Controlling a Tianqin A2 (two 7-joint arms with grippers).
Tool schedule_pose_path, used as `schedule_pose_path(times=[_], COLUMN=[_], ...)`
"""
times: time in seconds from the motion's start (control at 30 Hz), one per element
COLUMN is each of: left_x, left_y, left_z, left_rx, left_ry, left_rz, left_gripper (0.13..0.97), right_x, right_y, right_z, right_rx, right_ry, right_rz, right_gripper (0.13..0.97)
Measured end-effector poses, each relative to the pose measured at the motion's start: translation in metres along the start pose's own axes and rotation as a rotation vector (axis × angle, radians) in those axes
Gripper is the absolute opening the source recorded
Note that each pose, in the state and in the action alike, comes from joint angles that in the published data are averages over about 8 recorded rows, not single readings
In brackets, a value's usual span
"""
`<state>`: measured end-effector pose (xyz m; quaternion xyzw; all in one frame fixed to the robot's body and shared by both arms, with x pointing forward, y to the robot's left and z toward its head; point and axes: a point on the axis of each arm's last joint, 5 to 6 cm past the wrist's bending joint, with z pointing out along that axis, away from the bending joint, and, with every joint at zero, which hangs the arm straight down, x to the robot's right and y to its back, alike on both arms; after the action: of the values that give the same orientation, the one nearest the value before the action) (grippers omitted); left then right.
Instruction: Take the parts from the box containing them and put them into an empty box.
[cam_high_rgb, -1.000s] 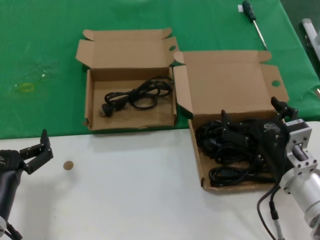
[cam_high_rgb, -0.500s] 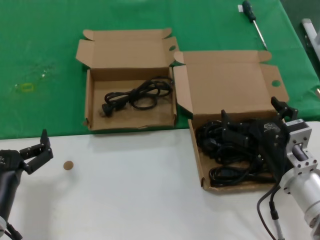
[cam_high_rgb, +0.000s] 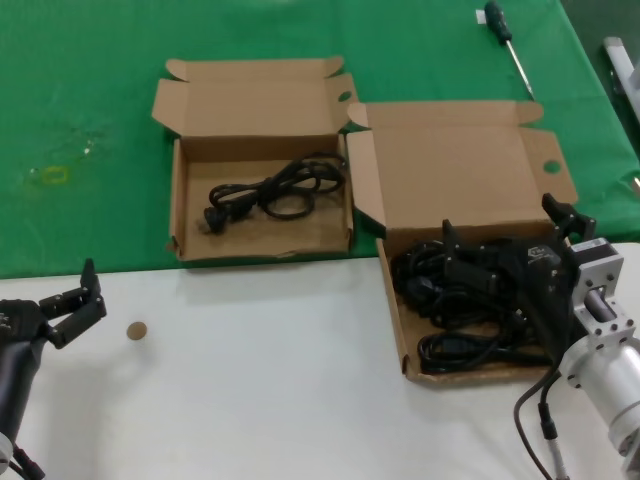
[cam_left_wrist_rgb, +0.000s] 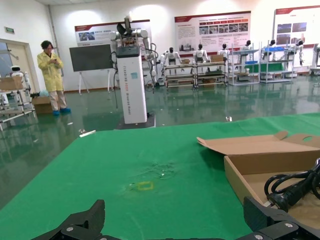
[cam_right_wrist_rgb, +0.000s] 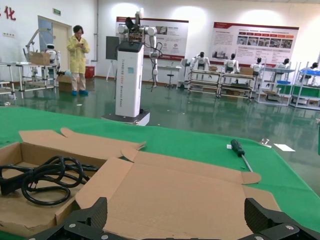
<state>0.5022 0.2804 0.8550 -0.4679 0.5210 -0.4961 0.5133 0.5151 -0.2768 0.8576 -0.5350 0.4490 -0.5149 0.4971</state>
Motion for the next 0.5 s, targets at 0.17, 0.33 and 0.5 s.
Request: schedule_pose_path(times=[0.17,0.33,0.5], left_x=[0.0,0.0,0.0], left_y=[0.0,0.0,0.0], left_z=[0.0,0.0,0.0], left_rx=[0.0,0.0,0.0], left_ry=[0.0,0.0,0.0], left_rz=[0.0,0.0,0.0], left_gripper=[0.966,0.966,0.966], right_x=[0.0,0.0,0.0], right_y=[0.0,0.0,0.0], right_z=[0.0,0.0,0.0], right_rx=[0.0,0.0,0.0], right_ry=[0.0,0.0,0.0], right_rz=[0.0,0.0,0.0], right_gripper=[0.966,0.966,0.966])
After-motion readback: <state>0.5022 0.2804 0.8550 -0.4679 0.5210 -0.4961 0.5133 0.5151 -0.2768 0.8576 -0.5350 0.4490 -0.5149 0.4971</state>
